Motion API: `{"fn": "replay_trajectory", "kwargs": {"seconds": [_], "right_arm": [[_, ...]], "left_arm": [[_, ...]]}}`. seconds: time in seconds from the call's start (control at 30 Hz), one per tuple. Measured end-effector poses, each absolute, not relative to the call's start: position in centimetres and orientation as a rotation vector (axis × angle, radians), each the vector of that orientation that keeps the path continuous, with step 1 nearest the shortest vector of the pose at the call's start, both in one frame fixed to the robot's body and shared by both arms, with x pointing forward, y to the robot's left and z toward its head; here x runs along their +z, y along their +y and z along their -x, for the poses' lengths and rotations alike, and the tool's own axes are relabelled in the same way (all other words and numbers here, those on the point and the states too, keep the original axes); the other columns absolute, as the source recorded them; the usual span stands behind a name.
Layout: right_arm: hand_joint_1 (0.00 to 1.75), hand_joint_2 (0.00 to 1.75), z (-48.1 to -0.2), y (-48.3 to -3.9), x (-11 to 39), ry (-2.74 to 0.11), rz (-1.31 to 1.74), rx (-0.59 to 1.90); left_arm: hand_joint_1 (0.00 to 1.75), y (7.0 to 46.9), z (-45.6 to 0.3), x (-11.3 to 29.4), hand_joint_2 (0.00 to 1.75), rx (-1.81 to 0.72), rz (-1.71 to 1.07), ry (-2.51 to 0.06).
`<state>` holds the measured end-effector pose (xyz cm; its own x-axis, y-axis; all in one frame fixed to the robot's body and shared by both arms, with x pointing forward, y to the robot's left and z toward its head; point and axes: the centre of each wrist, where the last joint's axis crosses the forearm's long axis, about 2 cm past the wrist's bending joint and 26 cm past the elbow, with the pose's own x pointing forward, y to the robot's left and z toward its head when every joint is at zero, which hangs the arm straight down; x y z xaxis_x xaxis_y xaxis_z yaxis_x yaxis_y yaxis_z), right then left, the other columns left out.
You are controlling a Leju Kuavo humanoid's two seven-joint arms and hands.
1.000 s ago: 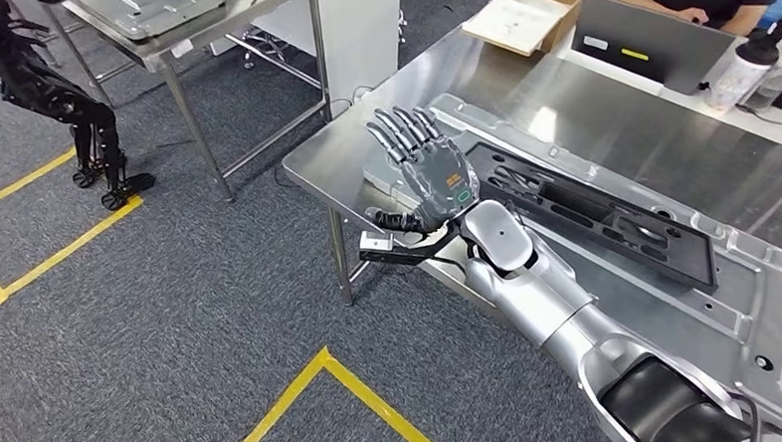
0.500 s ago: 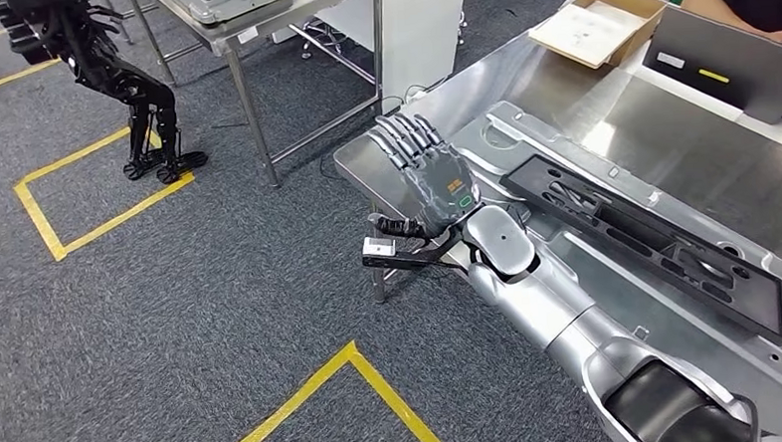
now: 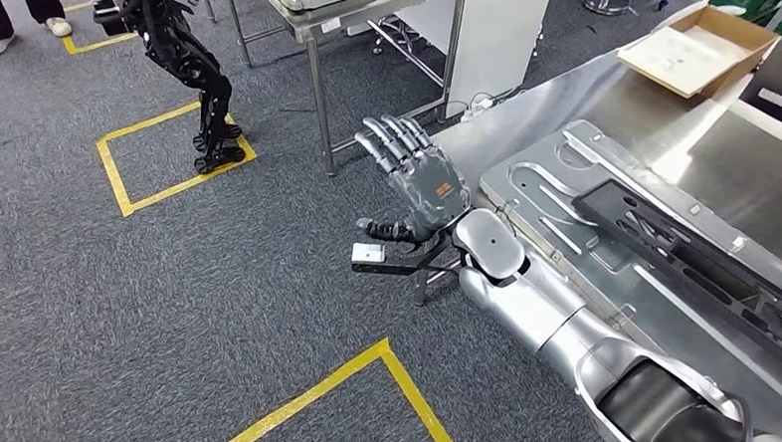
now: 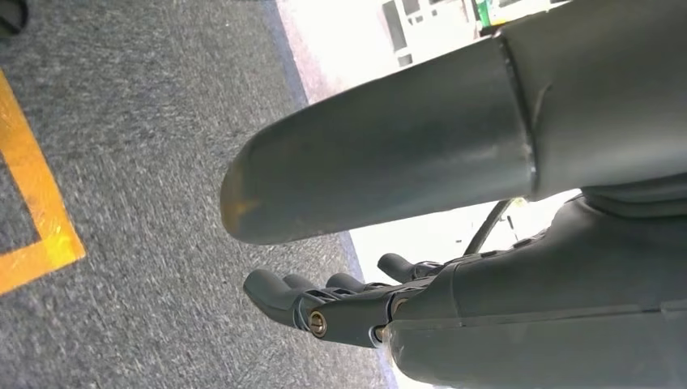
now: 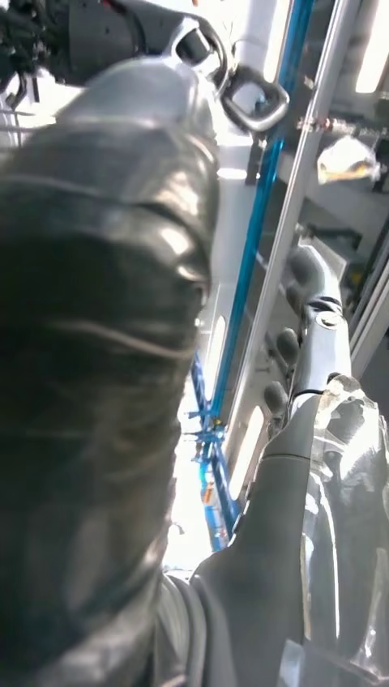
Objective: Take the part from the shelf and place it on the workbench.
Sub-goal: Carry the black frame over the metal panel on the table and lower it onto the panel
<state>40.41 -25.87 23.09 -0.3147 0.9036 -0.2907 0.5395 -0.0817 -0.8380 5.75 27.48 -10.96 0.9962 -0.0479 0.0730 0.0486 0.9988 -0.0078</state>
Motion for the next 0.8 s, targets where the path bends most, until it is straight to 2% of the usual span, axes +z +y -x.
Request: {"fn": "replay_trajectory", "kwargs": {"seconds": [0.8], "right_arm": [[0.00, 0.00, -39.3, -27.5, 21.5, -1.829, 1.535, 1.378]], "left_arm": [[0.00, 27.7, -5.6, -11.0, 0.00, -0.058, 0.002, -0.071]]}}
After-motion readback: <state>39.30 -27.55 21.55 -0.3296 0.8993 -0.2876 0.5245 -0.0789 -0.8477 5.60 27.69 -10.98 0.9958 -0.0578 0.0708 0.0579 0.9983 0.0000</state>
